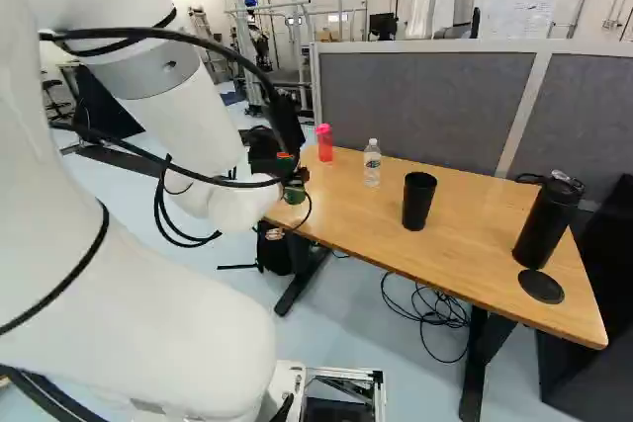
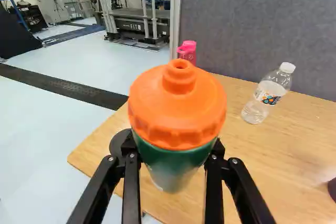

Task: Pick up the green bottle from the table

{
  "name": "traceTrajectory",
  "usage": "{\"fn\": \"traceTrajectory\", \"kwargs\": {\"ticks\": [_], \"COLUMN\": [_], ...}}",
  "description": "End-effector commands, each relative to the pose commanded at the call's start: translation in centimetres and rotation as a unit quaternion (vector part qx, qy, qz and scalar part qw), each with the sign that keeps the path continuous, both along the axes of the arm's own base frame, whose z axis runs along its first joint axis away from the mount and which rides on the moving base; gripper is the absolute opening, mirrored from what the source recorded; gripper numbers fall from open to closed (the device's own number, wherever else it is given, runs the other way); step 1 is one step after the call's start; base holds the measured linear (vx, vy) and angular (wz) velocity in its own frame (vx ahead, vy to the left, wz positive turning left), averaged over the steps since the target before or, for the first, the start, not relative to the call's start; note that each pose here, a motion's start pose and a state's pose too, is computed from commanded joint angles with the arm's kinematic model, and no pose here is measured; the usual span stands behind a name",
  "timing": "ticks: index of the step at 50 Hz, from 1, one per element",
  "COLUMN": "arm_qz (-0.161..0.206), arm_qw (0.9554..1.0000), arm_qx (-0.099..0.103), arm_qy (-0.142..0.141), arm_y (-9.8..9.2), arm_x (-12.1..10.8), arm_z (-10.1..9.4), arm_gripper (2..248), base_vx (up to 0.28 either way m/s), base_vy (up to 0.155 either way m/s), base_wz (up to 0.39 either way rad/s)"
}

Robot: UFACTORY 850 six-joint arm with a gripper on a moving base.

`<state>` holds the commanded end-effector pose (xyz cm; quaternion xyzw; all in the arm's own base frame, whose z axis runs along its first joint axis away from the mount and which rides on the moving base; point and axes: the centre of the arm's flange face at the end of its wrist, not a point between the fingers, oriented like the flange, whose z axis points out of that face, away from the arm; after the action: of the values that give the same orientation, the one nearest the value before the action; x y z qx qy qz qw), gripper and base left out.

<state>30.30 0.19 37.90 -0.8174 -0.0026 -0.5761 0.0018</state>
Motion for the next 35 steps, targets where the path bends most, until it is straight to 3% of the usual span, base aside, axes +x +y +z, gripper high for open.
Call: {"fn": "traceTrajectory", "kwargs": {"ticks": [35], "arm_qz": [-0.003], "arm_qw": [1.0000], "arm_qx": [0.000], "arm_qy": [-0.006], "arm_y": [-0.2], "arm_x": [-3.2], "arm_z": [-1.3], "arm_gripper": [110], "base_vx": [0.000], "base_vy": [0.000], "base_wz": [0.000]}}
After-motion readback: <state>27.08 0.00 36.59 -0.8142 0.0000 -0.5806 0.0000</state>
